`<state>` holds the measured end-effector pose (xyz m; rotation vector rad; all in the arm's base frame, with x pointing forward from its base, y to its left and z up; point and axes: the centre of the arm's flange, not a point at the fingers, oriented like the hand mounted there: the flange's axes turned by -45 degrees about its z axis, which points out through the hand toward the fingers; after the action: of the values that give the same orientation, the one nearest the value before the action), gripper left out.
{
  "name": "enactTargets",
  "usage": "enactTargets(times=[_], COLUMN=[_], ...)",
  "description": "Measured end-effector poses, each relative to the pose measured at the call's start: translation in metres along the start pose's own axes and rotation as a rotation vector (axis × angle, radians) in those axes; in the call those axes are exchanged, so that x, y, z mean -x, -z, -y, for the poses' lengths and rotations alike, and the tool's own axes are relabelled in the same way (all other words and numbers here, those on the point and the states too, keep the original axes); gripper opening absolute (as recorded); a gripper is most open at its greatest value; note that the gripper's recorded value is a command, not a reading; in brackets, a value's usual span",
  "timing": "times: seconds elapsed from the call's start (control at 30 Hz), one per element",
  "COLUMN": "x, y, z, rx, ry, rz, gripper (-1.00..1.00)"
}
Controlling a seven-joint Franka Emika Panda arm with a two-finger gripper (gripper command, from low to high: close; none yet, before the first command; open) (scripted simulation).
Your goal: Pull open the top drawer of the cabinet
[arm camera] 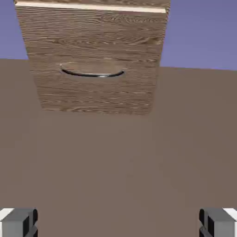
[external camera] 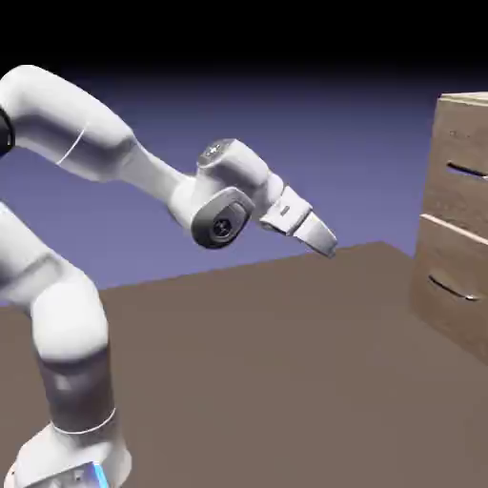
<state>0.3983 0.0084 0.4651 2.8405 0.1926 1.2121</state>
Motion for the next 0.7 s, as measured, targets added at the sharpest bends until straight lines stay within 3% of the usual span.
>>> enactTargets(times=[0.7], x=[-0.151], y=[-0.056], z=[0.03], rx=[0.233], ry=[1.407], rz=[-0.075], gripper=[0.0])
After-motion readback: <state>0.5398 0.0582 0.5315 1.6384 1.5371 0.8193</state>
